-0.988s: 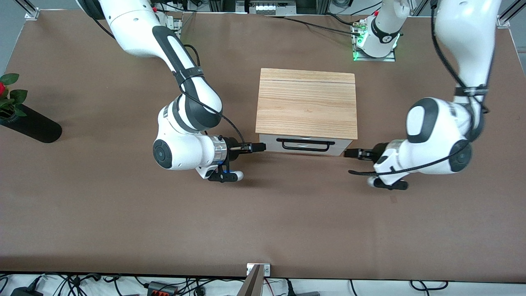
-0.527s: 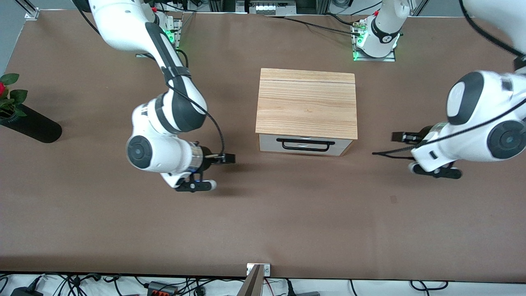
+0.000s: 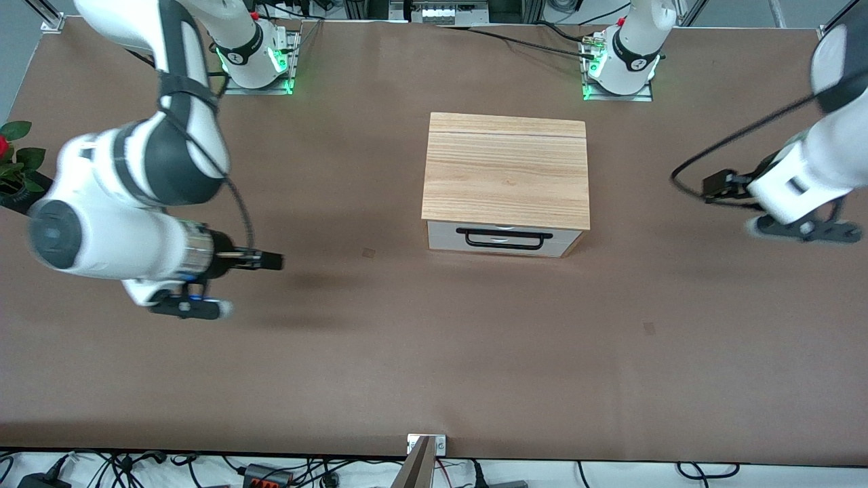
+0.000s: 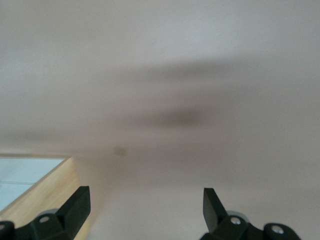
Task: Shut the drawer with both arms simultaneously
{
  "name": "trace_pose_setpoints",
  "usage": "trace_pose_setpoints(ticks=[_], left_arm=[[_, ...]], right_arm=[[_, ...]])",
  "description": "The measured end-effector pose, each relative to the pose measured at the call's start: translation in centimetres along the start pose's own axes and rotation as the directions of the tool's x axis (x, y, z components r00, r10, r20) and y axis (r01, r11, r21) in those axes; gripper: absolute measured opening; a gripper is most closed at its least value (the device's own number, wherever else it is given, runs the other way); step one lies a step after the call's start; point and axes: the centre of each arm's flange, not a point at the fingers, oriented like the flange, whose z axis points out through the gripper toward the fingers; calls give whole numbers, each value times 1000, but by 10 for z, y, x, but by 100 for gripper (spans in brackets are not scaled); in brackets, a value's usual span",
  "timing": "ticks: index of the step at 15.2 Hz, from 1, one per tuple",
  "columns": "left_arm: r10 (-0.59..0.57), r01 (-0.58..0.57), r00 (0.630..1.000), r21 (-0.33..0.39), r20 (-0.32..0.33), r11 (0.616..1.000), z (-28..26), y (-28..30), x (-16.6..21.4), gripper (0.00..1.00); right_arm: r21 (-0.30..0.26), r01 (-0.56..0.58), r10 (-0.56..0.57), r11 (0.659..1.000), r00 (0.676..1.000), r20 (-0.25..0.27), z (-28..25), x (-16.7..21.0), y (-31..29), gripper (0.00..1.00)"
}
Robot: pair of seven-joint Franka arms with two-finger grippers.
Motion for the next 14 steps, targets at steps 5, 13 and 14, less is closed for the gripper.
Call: trace_pose_setpoints(ticks=[5,13,14], left_arm=[[-22,16,996,-65,-87,998,-4,3,-31,100],[-17,16,1000,-73,-10,997,-3,5,-40,100],[-14,15,1000,-74,10,997,-7,5,-43,100]], right_arm=[[-94,50,-56,994,997,-59,-84,-23,76,100],[-180,32,-47,983,995,-83,-104,-56,134,100],[-189,56,-73,980,993,-88,-100,-64,138,100]])
